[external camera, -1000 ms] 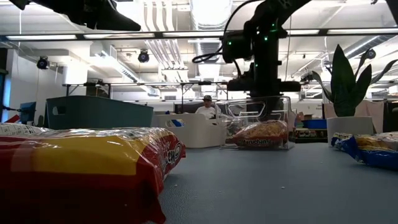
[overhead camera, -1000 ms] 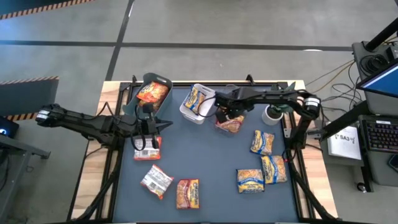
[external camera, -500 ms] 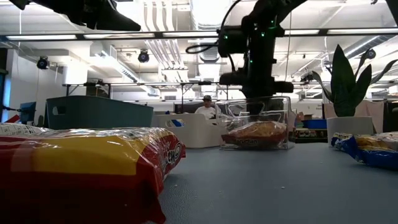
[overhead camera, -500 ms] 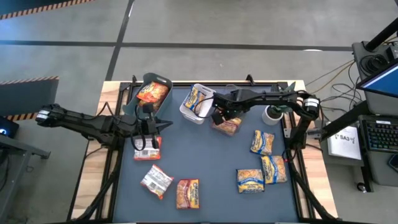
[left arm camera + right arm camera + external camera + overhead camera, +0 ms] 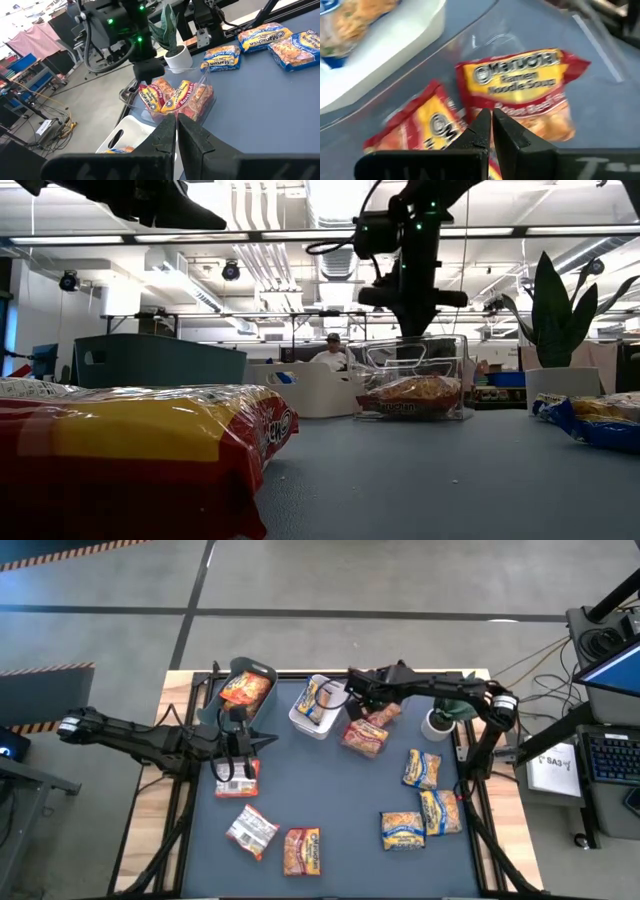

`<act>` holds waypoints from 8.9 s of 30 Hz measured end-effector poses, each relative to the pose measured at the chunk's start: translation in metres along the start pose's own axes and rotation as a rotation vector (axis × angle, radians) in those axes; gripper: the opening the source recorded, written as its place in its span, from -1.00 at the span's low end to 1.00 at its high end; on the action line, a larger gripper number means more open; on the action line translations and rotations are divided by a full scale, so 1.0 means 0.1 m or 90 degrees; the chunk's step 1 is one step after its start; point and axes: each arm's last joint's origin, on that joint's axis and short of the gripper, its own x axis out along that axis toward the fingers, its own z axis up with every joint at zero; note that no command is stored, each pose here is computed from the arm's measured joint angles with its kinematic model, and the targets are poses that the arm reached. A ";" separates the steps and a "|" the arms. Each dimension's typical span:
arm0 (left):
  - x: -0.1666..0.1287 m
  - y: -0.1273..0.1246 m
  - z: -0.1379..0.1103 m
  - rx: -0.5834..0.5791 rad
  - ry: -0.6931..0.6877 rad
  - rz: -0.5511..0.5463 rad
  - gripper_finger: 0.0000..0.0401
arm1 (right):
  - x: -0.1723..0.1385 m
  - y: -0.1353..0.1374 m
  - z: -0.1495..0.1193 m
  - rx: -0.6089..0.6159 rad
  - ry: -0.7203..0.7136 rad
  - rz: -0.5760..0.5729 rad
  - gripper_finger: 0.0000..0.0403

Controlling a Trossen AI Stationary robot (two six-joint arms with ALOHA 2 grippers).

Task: Sort Maruchan noodles
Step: Adjust the red noodle pack in the transparent bin, then put the orange noodle pack into the blue bin

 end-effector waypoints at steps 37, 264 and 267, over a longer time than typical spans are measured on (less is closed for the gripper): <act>0.00 0.00 -0.01 0.003 0.006 -0.002 -1.00 | 0.54 -0.05 0.03 -0.083 -0.007 -0.221 -0.96; -0.22 -0.94 -0.43 -0.172 0.832 -0.129 -1.00 | -0.77 0.28 -1.79 -0.460 -0.559 0.367 -0.96; -0.24 -0.99 -0.62 -0.192 0.892 -0.123 -1.00 | -0.77 0.28 -1.79 -0.460 -0.560 0.367 -0.96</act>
